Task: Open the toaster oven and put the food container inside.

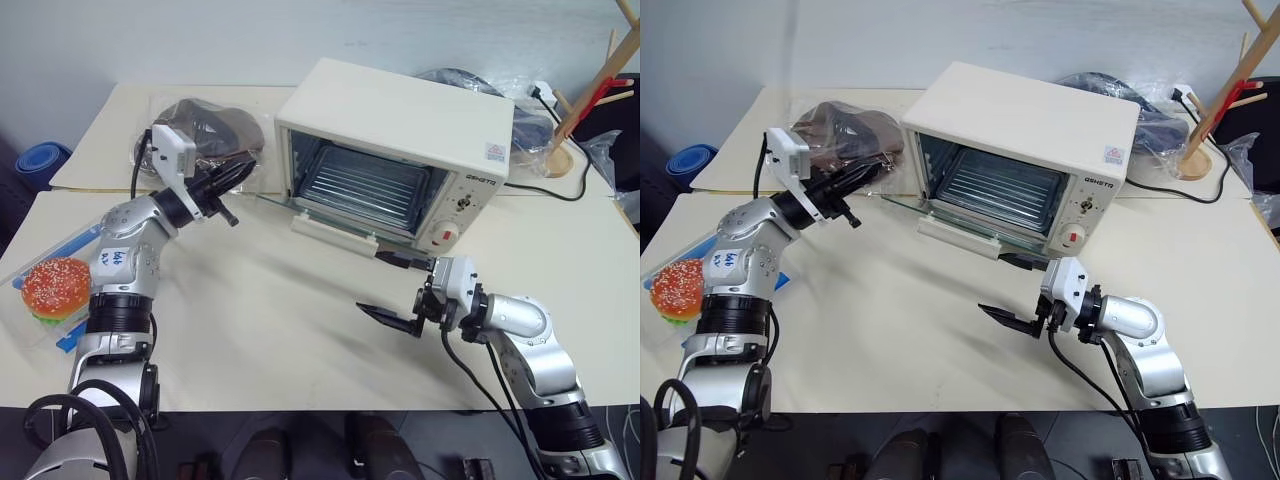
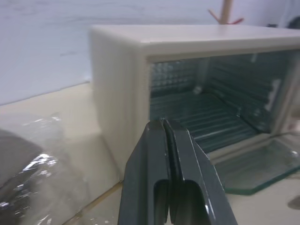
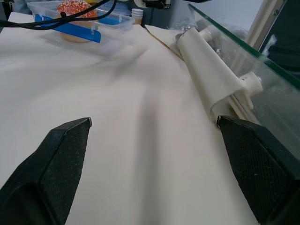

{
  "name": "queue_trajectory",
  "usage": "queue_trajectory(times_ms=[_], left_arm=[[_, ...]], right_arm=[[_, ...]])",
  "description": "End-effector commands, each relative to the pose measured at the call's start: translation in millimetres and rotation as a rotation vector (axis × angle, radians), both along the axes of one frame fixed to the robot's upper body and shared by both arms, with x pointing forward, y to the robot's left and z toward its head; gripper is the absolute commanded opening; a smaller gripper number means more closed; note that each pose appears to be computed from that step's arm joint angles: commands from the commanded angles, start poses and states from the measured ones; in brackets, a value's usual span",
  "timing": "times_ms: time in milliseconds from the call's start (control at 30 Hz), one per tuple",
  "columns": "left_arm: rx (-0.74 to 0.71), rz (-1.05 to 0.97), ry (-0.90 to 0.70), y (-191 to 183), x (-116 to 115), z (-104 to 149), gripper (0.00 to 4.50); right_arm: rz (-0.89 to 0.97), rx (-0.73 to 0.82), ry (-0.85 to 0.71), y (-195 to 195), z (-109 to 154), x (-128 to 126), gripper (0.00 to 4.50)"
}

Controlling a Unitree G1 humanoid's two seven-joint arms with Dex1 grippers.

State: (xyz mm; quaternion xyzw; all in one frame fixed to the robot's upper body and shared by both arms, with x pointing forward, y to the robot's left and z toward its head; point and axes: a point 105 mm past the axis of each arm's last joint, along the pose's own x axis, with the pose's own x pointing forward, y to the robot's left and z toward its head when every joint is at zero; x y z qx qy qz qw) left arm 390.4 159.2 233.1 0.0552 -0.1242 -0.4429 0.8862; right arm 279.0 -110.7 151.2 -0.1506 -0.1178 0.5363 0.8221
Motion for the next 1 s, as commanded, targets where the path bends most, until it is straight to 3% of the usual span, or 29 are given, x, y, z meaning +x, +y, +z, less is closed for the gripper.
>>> queue_trajectory(times_ms=[33,200,433,633,867,900,1000], left_arm=[[0.082,-0.146,-0.030,-16.3,-8.2,-2.8,0.04],[0.224,-0.263,0.019,-25.8,-22.5,-30.6,0.04],[0.370,-0.231,0.069,-33.9,-32.4,-70.2,0.04],[0.310,-0.103,0.045,-40.9,-31.0,-82.6,0.04],[0.284,-0.045,0.073,-27.3,-48.4,-97.9,0.04],[0.240,-0.032,0.075,-22.8,-54.7,-94.4,0.04],[0.039,0.153,0.089,9.0,-69.4,-74.1,0.64]], right_arm=[[-0.024,-0.014,-0.043,-7.3,5.4,-8.9,4.50],[-0.125,-0.050,0.011,-39.7,-16.0,-31.5,4.50],[-0.233,-0.074,0.064,-80.6,-30.7,-60.3,4.50],[-0.306,0.047,-0.017,-88.6,-3.6,-45.8,4.50],[-0.173,0.113,0.010,-70.1,12.8,-35.0,4.50],[-0.140,0.130,0.019,-66.2,16.8,-33.7,4.50],[-0.065,0.149,0.005,-55.6,27.5,-29.4,4.50]])
